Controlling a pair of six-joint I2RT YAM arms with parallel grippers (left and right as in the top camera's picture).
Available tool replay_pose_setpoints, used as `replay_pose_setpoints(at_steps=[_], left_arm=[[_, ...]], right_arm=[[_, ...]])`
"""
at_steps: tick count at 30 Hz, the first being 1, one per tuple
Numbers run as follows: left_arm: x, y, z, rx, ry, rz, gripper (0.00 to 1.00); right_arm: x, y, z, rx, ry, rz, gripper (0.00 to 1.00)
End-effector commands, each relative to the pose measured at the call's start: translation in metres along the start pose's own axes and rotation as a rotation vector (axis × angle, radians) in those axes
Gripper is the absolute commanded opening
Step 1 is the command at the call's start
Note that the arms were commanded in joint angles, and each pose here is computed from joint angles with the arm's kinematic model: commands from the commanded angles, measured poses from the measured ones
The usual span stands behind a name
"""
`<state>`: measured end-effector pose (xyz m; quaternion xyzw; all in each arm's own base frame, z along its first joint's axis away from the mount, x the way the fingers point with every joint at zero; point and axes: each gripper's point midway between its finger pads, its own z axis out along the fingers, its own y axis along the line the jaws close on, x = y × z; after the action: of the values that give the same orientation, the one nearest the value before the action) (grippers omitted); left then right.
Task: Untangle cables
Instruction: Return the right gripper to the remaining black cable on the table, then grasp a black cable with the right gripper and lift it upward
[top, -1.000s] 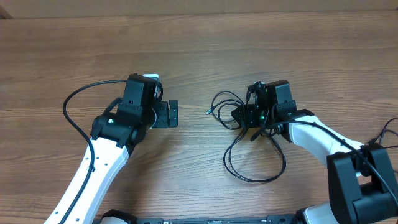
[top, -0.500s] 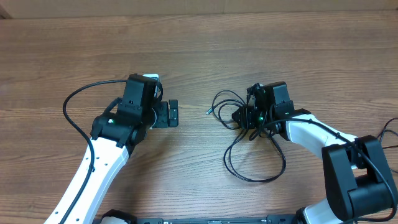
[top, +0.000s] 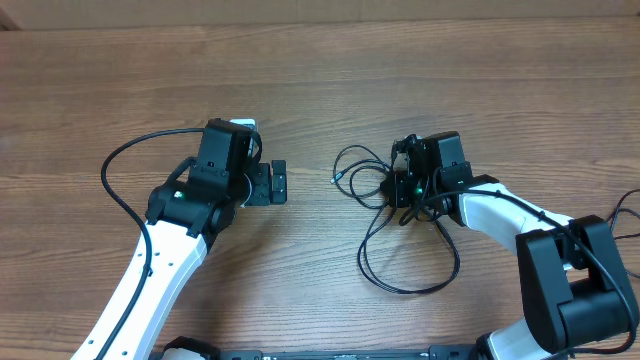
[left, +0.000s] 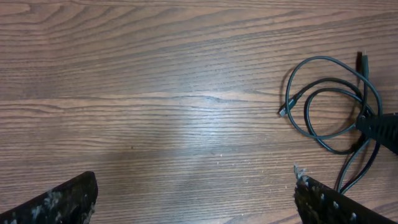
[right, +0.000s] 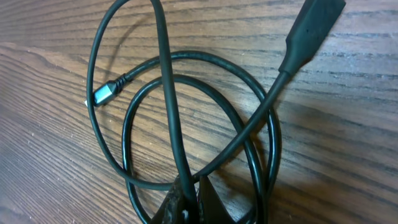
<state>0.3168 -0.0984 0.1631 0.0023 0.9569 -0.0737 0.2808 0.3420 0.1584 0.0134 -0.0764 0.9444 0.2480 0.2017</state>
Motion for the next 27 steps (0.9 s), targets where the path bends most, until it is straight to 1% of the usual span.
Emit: replay_pose_setpoints(at_steps=[1, 5, 6, 11, 12, 17, 18, 19, 20, 27], left_arm=[[-0.006, -0.002, -0.004, 0.01, -0.015, 0.015, 0.99], [-0.006, -0.002, -0.004, 0.01, -0.015, 0.015, 1.0], [-0.006, -0.002, -0.004, 0.01, -0.015, 0.015, 0.99], [-0.006, -0.002, -0.004, 0.01, -0.015, 0.015, 1.0], [-0.006, -0.002, -0.004, 0.01, -0.015, 0.015, 1.0], [-0.006, -0.002, -0.004, 0.01, -0.015, 0.015, 1.0], [-0.006, -0.002, -0.004, 0.01, -0.015, 0.015, 1.0], [-0.006, -0.002, -0.004, 0.01, -0.015, 0.015, 1.0], [-0.006, -0.002, -0.004, 0.01, -0.015, 0.015, 1.0], [-0.006, -0.002, -0.004, 0.01, -0.015, 0.015, 0.99]], right_arm=[[-0.017, 0.01, -0.006, -0.016, -0.022, -0.017, 0.04], [-0.042, 0.025, -0.028, -0.019, -0.039, -0.024, 0.04], [-0.058, 0.035, -0.043, -0.023, -0.054, -0.031, 0.04], [-0.106, 0.069, -0.098, -0.037, -0.126, -0.064, 0.04], [-0.127, 0.085, -0.125, -0.046, -0.172, -0.085, 0.04], [-0.173, 0.124, -0.19, -0.072, -0.297, -0.14, 0.04], [-0.189, 0.139, -0.217, -0.084, -0.354, -0.165, 0.04], [-0.197, 0.147, -0.231, -0.09, -0.385, -0.179, 0.04], [-0.209, 0.16, -0.257, -0.102, -0.441, -0.204, 0.04], [-0.239, 0.208, -0.351, -0.147, -0.666, -0.304, 0.04]])
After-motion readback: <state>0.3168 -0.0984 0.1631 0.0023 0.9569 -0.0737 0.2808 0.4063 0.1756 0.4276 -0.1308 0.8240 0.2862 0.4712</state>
